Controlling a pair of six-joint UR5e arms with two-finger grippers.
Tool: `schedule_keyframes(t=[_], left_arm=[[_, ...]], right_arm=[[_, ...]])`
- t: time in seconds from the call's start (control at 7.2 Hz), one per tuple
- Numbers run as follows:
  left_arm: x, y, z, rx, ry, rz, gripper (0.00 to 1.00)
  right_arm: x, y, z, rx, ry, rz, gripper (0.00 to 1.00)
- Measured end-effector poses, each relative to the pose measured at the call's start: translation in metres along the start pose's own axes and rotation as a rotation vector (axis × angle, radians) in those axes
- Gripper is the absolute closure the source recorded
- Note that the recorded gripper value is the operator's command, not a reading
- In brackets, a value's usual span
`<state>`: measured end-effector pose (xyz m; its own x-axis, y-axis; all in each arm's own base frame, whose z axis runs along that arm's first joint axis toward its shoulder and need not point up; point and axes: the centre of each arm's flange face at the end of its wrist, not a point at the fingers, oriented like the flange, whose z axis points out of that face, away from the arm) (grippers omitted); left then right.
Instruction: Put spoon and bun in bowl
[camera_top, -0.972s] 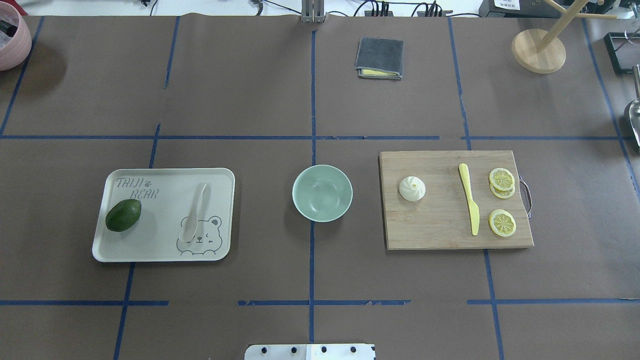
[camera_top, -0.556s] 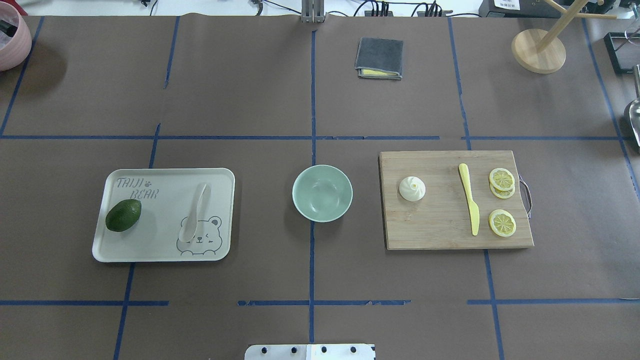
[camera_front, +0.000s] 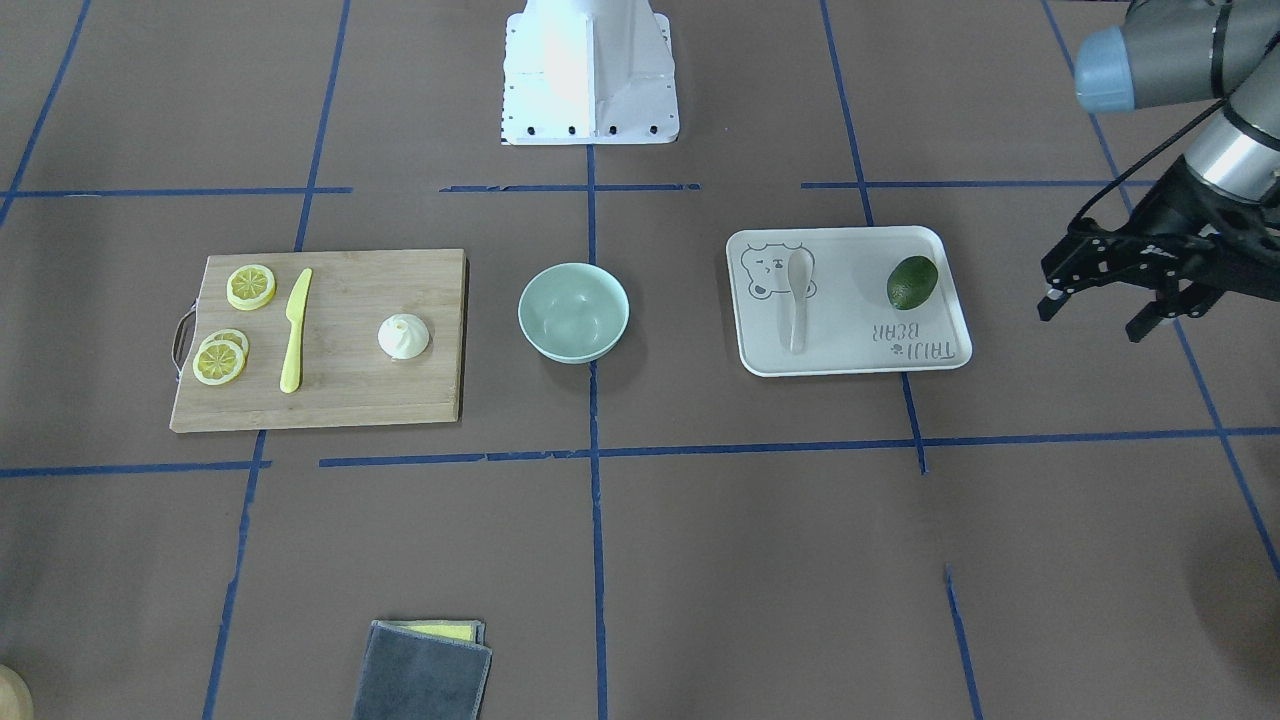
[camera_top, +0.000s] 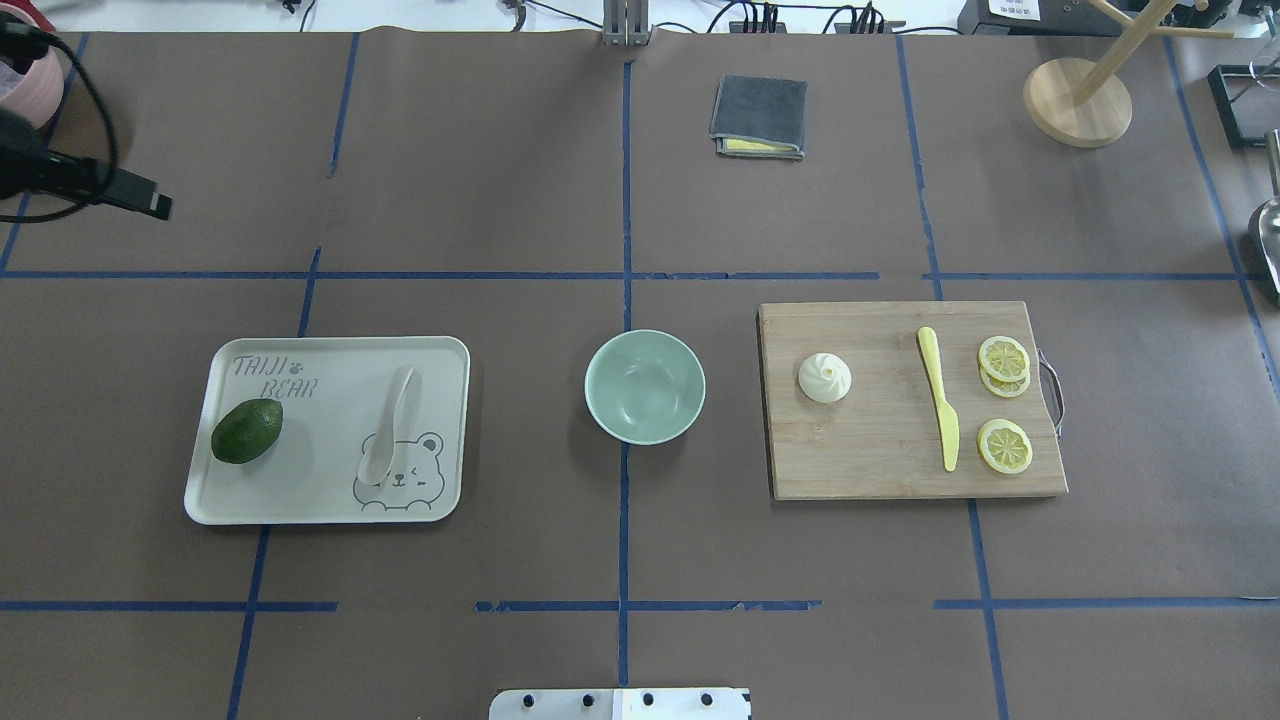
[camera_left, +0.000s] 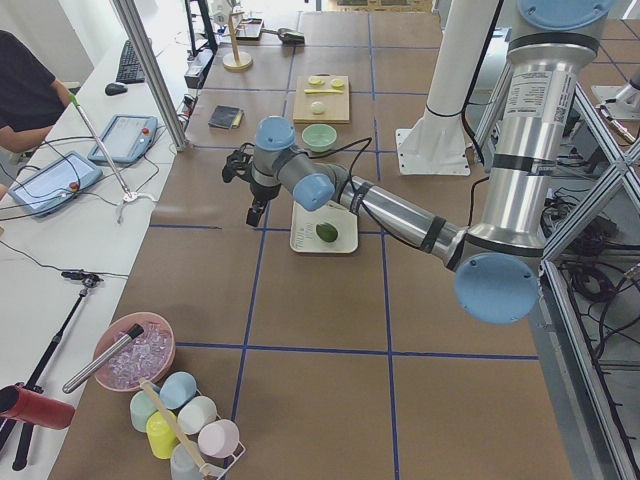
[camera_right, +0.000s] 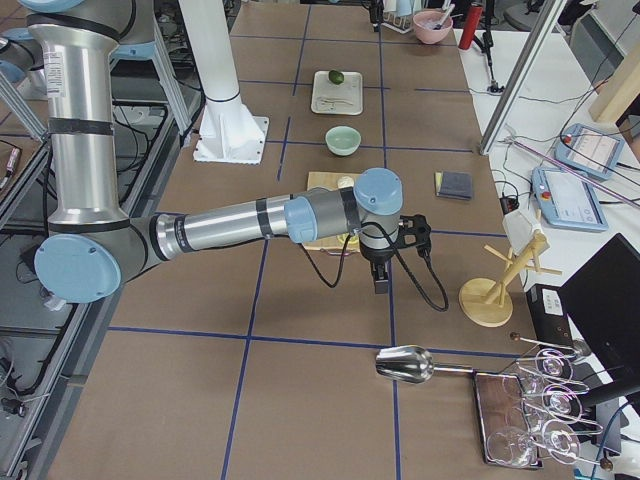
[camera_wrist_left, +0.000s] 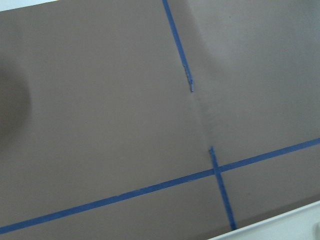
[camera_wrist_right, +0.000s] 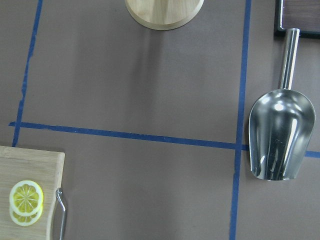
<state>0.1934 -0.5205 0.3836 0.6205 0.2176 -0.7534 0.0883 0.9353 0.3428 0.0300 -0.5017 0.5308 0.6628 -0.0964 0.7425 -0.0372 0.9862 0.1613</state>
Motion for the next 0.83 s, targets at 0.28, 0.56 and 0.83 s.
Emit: schedule_keyframes(t=[0.28, 0.56, 0.83], left_arm=[[0.088, 0.024, 0.054, 0.007, -0.011, -0.106, 0.09], [0.157, 0.064, 0.106, 0.009, -0.032, -0.176, 0.15], [0.194, 0.097, 0.148, -0.003, -0.063, -0.203, 0.28]], right_arm=[[-0.029, -0.012, 0.001, 0.014, -0.020, 0.033, 0.00], [-0.062, -0.024, 0.008, 0.019, -0.044, 0.075, 0.00], [-0.095, -0.032, 0.012, 0.013, -0.064, 0.106, 0.00]])
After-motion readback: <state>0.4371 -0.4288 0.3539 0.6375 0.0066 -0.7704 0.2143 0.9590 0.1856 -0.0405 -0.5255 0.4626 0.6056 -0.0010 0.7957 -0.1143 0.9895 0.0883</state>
